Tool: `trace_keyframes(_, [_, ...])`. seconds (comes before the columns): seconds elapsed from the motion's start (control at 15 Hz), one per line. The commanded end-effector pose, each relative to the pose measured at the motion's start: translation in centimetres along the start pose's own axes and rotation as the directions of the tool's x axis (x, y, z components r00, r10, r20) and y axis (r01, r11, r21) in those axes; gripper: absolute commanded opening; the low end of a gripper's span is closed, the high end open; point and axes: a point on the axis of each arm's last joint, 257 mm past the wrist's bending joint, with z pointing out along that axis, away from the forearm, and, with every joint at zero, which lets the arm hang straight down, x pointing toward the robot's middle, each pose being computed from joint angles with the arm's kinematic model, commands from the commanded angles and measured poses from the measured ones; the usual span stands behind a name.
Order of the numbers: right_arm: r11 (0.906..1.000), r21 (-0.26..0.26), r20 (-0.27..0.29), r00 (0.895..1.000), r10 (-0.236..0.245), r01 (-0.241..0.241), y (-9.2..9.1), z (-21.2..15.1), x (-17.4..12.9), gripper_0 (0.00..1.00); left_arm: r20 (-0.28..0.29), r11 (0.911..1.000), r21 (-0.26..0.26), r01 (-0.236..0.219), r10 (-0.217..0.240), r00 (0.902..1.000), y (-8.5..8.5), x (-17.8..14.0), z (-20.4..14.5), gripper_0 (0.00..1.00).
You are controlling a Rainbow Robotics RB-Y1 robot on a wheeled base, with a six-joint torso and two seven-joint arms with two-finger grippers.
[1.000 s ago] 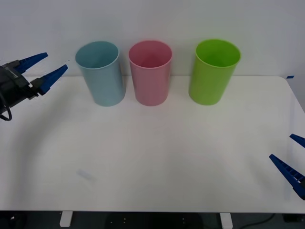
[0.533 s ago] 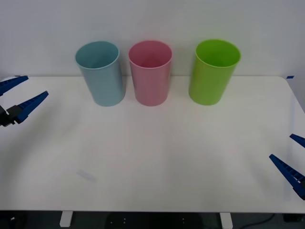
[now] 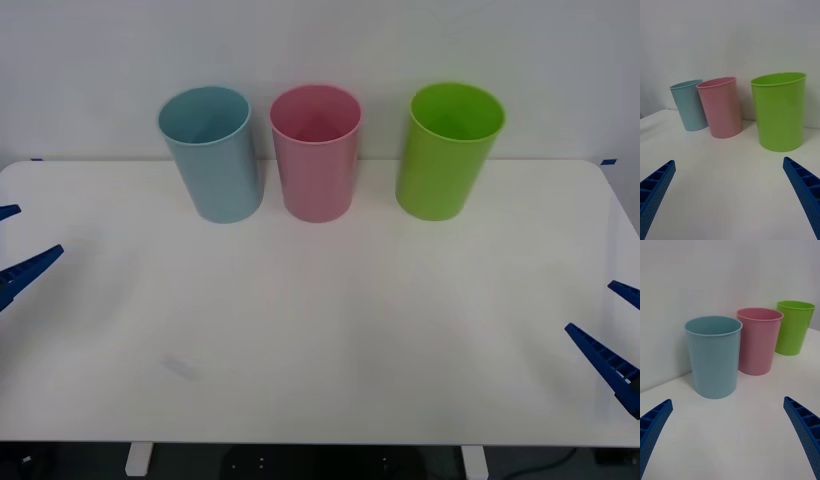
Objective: Grasp the object on the table and drop it into the matching bin: aluminum can to the light blue bin, PET bottle to the pink bin.
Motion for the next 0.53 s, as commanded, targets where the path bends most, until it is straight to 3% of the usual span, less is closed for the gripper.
trace_keyframes(0.07, [1.0000, 0.000, 0.000, 1.000, 0.000, 0.000, 0.0, 0.0, 0.0, 1.00, -0.017, 0.9998, -0.008, 0.020, -0.020, 0.9996, -0.5, 1.4, -1.8, 1.00])
trace_keyframes(0.53, [1.0000, 0.000, 0.000, 1.000, 0.000, 0.000, 0.0, 0.0, 0.0, 1.00, 0.000, 0.9965, -0.008, 0.084, -0.084, 0.9965, -2.2, 2.9, -4.7, 1.00])
